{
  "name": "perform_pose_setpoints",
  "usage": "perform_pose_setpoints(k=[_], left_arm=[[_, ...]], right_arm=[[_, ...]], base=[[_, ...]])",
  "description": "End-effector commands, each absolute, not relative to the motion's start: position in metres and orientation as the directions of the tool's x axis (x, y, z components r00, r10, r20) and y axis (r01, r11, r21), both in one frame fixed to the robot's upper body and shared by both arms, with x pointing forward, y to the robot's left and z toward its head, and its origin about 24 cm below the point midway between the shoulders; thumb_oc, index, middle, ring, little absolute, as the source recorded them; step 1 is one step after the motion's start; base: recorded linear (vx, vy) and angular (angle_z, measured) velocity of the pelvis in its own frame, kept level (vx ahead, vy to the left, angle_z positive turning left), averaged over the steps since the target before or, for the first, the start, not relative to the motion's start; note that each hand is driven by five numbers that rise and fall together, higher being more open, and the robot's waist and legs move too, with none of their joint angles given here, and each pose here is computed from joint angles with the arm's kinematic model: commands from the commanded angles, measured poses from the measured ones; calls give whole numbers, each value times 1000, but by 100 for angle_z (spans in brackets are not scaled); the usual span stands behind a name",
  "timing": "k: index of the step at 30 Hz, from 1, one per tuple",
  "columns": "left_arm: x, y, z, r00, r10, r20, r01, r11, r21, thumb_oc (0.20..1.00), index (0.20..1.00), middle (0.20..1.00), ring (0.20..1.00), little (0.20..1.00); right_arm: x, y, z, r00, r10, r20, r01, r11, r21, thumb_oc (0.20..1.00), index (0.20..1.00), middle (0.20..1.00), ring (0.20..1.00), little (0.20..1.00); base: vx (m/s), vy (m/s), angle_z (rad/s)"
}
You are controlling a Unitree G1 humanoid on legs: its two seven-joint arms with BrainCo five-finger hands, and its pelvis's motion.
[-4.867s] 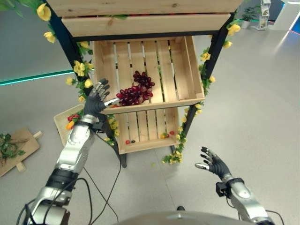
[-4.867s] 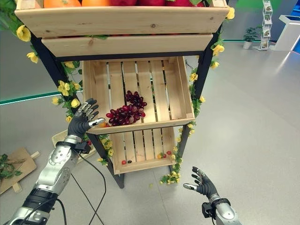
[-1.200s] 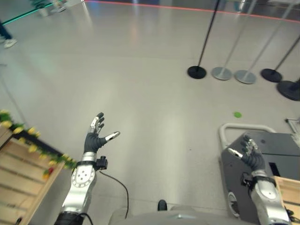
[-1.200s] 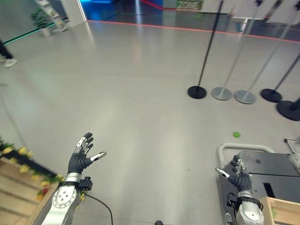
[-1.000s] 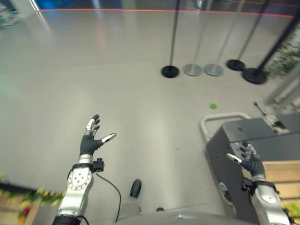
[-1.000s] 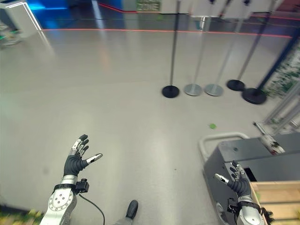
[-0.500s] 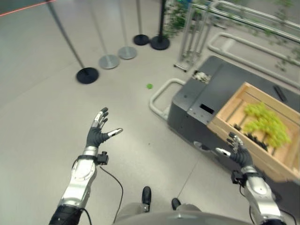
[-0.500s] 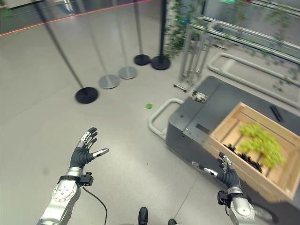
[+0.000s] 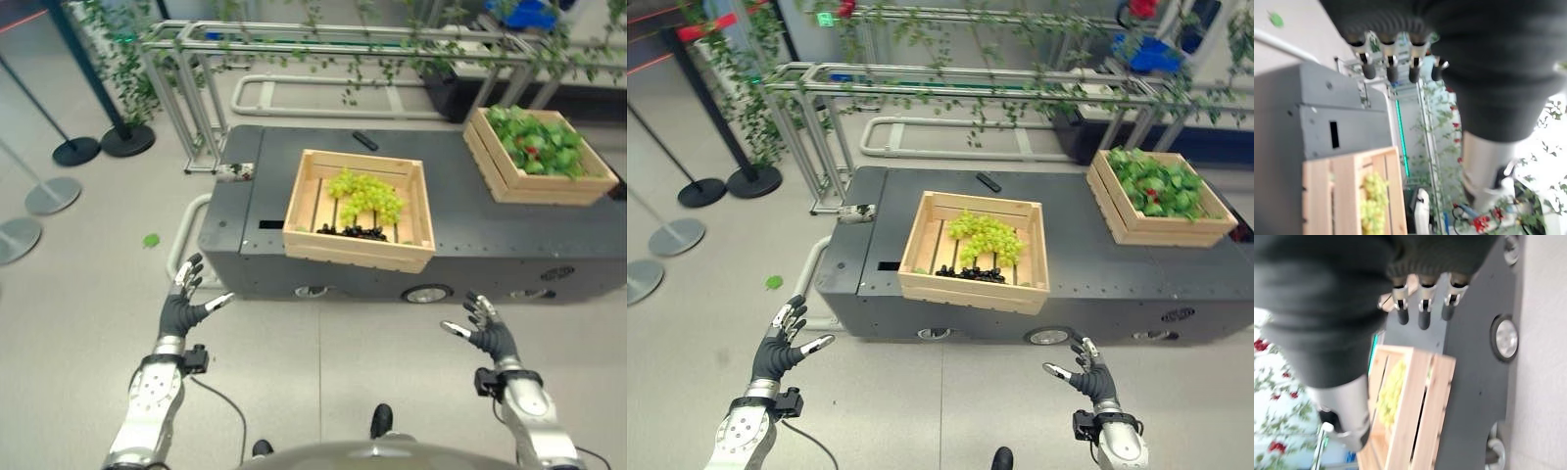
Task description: Pick up the fruits from the basket on one side to the basket on the other side
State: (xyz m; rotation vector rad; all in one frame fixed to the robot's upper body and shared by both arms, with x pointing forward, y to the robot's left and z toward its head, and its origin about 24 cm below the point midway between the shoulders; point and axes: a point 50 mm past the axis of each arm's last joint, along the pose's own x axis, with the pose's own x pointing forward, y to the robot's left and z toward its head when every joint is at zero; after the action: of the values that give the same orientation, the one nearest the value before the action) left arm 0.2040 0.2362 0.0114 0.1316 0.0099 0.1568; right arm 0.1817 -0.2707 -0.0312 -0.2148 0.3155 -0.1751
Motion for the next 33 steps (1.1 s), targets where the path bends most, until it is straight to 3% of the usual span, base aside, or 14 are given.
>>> perform_pose_setpoints(k=[1,14,33], left_arm=[[217,249,39,977,164,134,-186,968,171,1000,1000,1000,1000,1000],[226,231,30,986,129,103,-141,984,110,1000,1000,1000,1000,1000],[215,240,7,992,124,-17,-119,975,188,1000,1000,1000,1000,1000]], right_arm=[[205,-268,-12,966,-188,-175,152,968,-198,1000,1000,1000,1000,1000],[208,-283,5,968,-231,-99,205,954,-219,1000,1000,1000,1000,1000],[200,-273,-19,954,-219,-205,164,953,-254,1000,1000,1000,1000,1000]], base=[[72,-219,-19],[114,-275,12],[75,96,-2]])
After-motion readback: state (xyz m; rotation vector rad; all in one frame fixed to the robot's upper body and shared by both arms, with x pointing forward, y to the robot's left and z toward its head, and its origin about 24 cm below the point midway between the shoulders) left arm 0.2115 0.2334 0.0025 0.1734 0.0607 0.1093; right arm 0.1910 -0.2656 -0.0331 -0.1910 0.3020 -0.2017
